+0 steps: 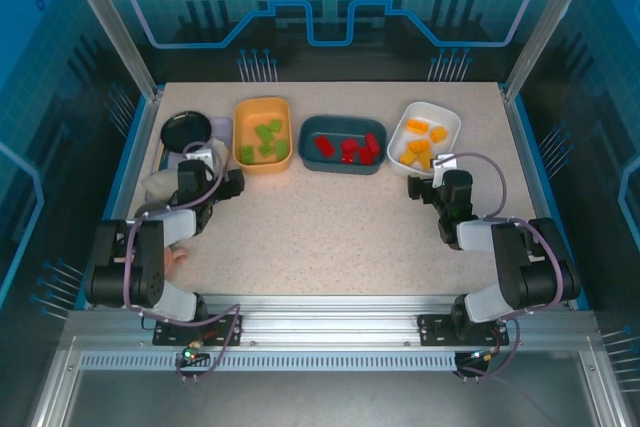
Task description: Sort the legos into containers by color
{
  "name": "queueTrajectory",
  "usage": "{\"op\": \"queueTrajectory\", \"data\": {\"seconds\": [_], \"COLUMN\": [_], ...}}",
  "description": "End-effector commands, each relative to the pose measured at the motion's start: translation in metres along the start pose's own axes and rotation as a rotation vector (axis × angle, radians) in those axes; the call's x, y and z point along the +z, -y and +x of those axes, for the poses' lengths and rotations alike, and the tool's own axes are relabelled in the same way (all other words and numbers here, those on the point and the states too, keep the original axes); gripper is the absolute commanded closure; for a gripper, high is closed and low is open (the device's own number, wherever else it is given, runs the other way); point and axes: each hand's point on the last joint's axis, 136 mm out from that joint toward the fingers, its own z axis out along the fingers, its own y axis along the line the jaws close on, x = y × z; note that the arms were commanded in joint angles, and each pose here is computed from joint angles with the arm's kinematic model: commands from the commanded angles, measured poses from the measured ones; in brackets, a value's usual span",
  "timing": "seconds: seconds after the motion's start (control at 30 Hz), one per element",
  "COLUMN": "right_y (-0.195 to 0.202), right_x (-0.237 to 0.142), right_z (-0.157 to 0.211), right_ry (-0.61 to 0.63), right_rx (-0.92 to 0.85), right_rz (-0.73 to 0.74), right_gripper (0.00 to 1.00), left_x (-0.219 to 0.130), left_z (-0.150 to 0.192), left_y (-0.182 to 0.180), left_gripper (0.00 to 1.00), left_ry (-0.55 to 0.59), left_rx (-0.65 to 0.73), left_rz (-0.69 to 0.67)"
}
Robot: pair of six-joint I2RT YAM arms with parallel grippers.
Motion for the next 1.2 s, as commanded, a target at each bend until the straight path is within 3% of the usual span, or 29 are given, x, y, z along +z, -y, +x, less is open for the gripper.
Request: {"op": "queueTrajectory", "data": {"seconds": [0.0,0.33,0.47,0.53,0.6,0.7,1.17], "right_y": [0.004,0.004,0.004,0.004,0.004,0.004,0.003], "right_x": [0.003,0.004,0.004,0.005,0.004,0.004,0.005], "right_z": [-0.022,-0.022,-0.022,-0.022,-0.022,-0.022,-0.022], "right_ry": [0.086,0.076,0.076,0.076,0.074,0.074,0.074], "right_rx": [0.005,0.006,0.006,0.006,0.006,0.006,0.004], "right_rz": [-0.001,0.003,0.004,0.004,0.004,0.004,0.0], "right_gripper": [0.0,0.0,0.0,0.0,0.0,0.0,0.0], "left_x": [-0.006,0.0,-0.009,-0.013,-0.01,-0.002,-0.002], "left_z": [-0.034,-0.031,-0.024,-0.018,-0.015,-0.019,-0.019], "left_y": [0.012,0.019,0.013,0.026,0.042,0.028,0.028], "left_gripper": [0.01,0.01,0.01,0.01,0.01,0.01,0.01], "left_ry": [0.144,0.137,0.221,0.262,0.233,0.185,0.186], "left_rx": [0.034,0.071,0.06,0.123,0.194,0.124,0.123], "left_rz": [0.048,0.052,0.039,0.073,0.106,0.078,0.081]}}
